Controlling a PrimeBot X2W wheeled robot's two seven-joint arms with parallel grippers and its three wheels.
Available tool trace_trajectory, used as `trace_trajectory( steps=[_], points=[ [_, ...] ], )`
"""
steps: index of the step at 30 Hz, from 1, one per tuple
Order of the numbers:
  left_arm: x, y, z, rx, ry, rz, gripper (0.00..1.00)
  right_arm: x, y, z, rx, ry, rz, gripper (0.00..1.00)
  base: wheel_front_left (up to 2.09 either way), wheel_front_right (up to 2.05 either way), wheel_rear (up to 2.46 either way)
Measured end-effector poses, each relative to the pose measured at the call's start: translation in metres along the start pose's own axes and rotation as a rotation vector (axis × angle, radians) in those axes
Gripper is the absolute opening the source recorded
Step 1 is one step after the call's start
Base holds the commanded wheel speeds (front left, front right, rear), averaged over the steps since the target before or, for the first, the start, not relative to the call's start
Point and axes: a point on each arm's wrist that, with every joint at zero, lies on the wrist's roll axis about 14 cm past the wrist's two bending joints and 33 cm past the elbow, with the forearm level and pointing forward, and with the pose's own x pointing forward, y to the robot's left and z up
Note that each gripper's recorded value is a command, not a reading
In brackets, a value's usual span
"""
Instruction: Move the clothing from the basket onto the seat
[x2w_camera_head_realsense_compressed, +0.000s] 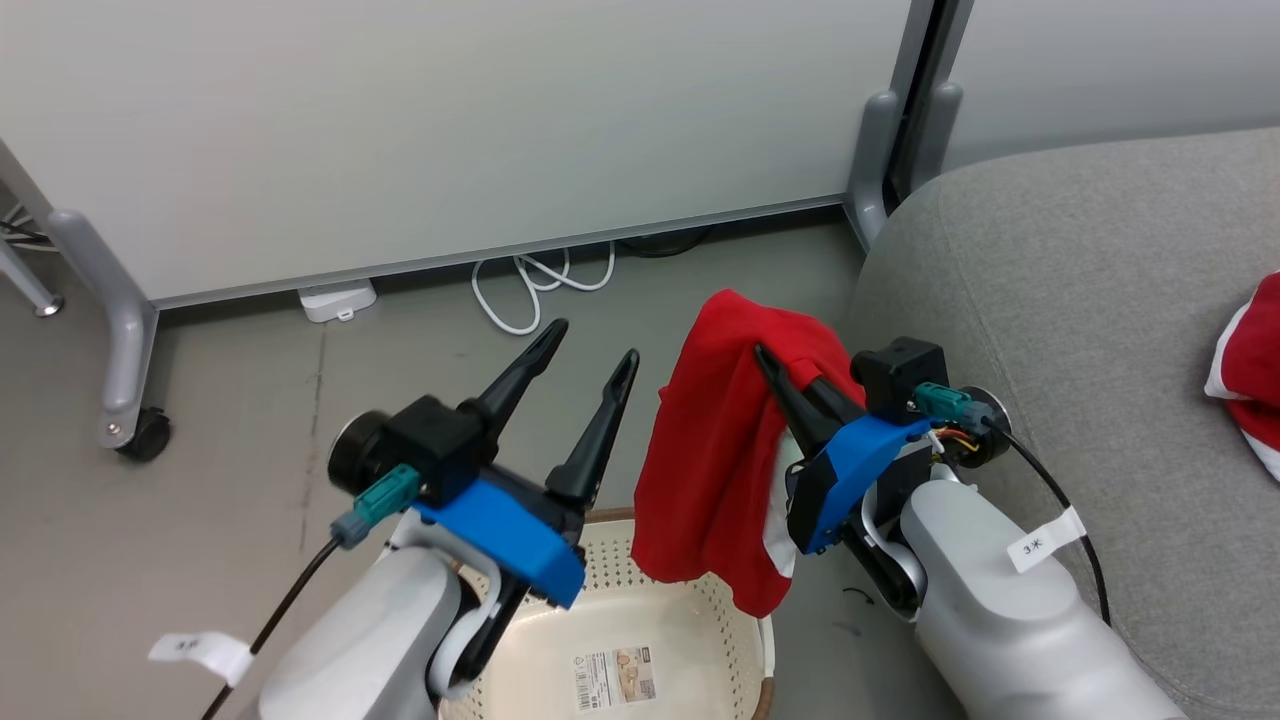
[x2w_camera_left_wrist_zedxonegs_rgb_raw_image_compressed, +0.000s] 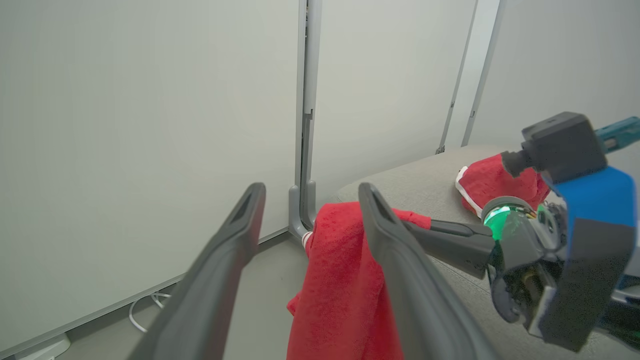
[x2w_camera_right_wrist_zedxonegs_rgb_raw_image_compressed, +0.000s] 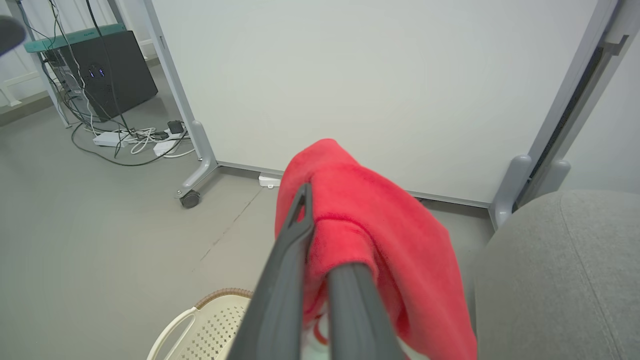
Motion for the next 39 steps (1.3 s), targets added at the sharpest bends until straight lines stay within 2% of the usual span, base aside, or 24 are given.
trace_trajectory(
  steps=[11, 18, 28, 39],
  points=[
    [-0.049, 0.03, -0.04, -0.025, 0.069, 0.153, 1.0, -0.012, -0.015, 0.003, -0.017, -0.016, -0.043, 0.0, 0.0, 0.0, 0.0],
    [-0.052, 0.03, -0.044, -0.032, 0.066, 0.165, 1.0, -0.022, -0.026, 0.003, -0.013, -0.018, -0.079, 0.0, 0.0, 0.0, 0.0],
    [-0.033, 0.007, -0.049, -0.042, 0.063, 0.08, 1.0, -0.042, -0.046, 0.005, -0.009, -0.027, -0.144, 0.0, 0.0, 0.0, 0.0],
    [-0.002, -0.029, -0.064, -0.061, 0.092, -0.057, 1.0, -0.081, -0.083, 0.0, 0.006, -0.023, -0.273, 0.0, 0.0, 0.0, 0.0]
  ],
)
